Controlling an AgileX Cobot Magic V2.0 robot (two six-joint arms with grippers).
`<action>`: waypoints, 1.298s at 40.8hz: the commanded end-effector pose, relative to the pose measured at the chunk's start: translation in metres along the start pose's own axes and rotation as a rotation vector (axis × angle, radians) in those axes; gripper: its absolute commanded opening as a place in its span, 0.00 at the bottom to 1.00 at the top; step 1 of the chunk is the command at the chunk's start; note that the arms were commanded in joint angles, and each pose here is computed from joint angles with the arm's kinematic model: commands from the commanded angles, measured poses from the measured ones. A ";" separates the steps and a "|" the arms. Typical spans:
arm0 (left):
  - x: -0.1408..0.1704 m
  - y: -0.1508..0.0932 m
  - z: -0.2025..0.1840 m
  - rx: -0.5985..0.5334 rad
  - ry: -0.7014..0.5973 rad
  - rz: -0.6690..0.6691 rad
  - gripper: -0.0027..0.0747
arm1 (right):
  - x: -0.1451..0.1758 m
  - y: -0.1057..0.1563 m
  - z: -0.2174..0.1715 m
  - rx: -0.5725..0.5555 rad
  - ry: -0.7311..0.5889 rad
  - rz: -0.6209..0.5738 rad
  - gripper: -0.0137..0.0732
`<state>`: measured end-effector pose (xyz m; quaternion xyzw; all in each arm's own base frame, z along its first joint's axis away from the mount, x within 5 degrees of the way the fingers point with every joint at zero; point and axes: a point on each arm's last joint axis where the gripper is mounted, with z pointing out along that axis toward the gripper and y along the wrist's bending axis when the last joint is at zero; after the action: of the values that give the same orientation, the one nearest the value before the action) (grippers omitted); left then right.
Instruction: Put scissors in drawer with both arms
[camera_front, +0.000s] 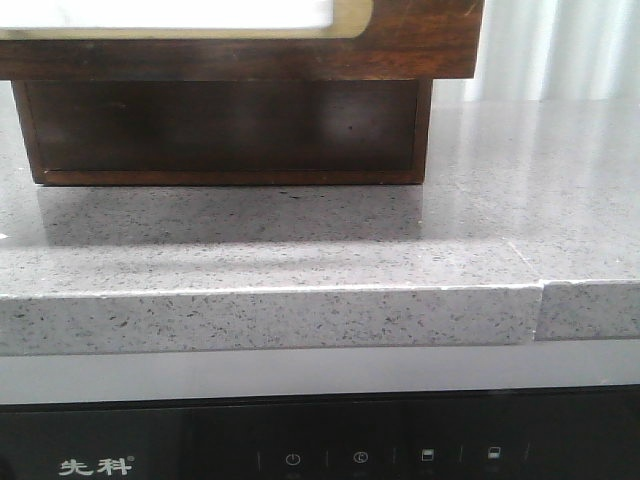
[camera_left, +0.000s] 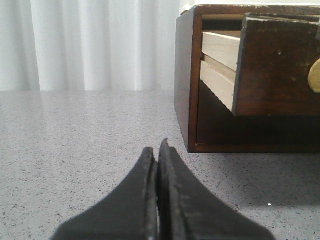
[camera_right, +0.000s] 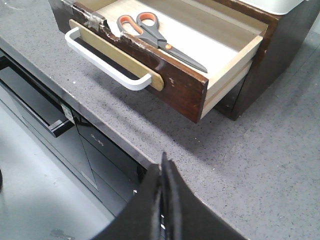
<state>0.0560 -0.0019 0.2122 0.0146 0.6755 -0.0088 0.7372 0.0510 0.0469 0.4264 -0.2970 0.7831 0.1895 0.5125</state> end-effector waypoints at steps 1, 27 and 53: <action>0.000 0.000 -0.001 -0.003 -0.075 -0.020 0.01 | -0.011 -0.001 -0.003 0.017 -0.085 -0.004 0.08; 0.000 0.000 -0.001 -0.003 -0.071 -0.020 0.01 | 0.041 -0.020 -0.001 0.367 -0.253 0.004 0.08; 0.000 0.000 -0.001 -0.003 -0.071 -0.020 0.01 | 0.201 -0.035 0.056 0.749 -0.428 0.036 0.08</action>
<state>0.0560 -0.0019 0.2122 0.0146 0.6755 -0.0088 0.7372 0.0531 0.0006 0.2120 -0.0342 0.7241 -0.0309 0.6882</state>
